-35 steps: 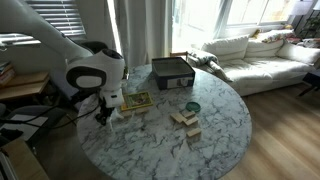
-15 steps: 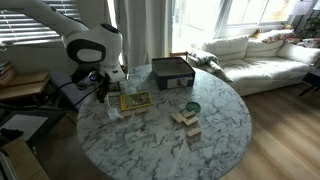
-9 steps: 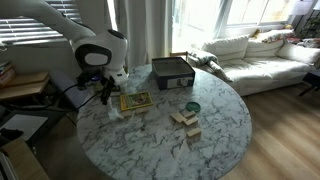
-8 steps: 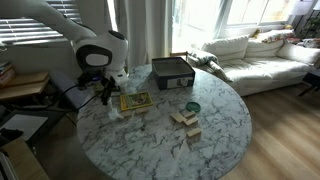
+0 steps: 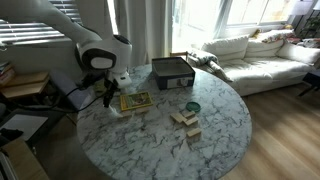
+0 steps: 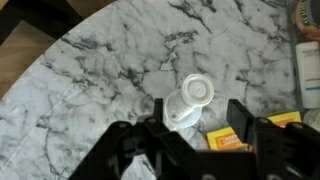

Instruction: Put the medicine bottle into the cup the put the cup into the box

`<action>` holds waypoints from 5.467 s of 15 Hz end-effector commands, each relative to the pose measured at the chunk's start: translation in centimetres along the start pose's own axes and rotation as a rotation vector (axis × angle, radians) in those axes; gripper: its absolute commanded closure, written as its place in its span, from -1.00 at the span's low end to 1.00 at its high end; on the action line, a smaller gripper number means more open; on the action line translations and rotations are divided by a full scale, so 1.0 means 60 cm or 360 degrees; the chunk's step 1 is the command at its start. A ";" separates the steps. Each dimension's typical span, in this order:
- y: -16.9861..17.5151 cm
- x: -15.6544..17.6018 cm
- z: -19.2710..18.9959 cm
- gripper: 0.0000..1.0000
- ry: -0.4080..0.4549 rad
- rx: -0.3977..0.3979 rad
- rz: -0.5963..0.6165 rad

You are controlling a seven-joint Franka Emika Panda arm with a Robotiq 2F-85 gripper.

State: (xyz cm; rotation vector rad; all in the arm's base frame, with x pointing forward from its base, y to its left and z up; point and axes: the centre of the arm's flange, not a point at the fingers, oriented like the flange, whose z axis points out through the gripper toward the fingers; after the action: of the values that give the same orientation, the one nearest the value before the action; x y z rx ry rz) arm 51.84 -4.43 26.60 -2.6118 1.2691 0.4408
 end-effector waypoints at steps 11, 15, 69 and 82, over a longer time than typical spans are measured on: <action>0.051 0.090 0.049 -0.97 -0.0095 0.0066 0.0440; 0.052 0.109 0.082 -0.43 -0.0114 0.0149 0.0549; -0.184 0.098 -0.090 0.90 -0.0406 0.0595 0.1037; -0.197 0.118 -0.040 0.90 -0.0343 0.0579 0.1120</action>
State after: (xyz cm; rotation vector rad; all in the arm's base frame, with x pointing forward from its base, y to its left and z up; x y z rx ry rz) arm 65.17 -3.42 27.74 -1.7366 1.9296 0.5136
